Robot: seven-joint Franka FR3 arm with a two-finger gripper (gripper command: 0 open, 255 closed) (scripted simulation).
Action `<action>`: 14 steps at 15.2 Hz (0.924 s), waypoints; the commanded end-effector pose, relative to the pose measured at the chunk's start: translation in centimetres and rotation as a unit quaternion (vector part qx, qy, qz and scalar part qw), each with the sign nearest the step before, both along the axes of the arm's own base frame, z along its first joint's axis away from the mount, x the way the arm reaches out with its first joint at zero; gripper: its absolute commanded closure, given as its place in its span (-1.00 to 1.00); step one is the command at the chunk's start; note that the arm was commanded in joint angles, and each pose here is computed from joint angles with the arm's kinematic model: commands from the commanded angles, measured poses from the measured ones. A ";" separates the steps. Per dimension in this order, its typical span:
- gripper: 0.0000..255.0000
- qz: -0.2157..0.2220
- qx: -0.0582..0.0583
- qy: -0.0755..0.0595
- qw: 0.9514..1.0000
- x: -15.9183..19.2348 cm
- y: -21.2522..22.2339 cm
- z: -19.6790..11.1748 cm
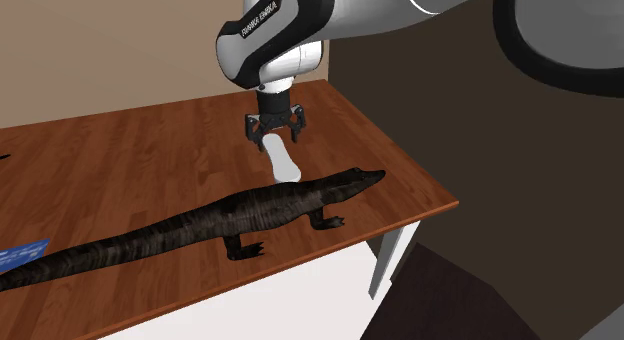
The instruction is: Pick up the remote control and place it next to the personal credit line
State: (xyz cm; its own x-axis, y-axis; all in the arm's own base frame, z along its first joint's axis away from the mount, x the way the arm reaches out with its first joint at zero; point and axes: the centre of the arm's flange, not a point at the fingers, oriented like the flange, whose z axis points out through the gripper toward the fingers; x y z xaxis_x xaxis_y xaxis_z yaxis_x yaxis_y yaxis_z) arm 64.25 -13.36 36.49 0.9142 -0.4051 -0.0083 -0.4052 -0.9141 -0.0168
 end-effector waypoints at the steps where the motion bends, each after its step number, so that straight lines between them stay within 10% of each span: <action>1: -1.00 -0.001 0.000 0.000 1.000 0.1 0.0 -1.2; 12: -1.00 -0.001 0.000 0.000 1.000 0.1 0.0 -3.1; 13: 1.00 -0.001 0.000 0.000 1.000 0.1 0.0 -3.1; 14: 1.00 -0.001 0.000 0.000 1.000 0.1 0.0 -3.1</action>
State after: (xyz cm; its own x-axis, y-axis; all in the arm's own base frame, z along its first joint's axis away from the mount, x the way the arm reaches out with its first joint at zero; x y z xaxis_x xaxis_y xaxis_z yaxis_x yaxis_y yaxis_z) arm 64.36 -13.31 33.36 0.9136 -0.4064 -0.0081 -0.4065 -0.9135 -0.0175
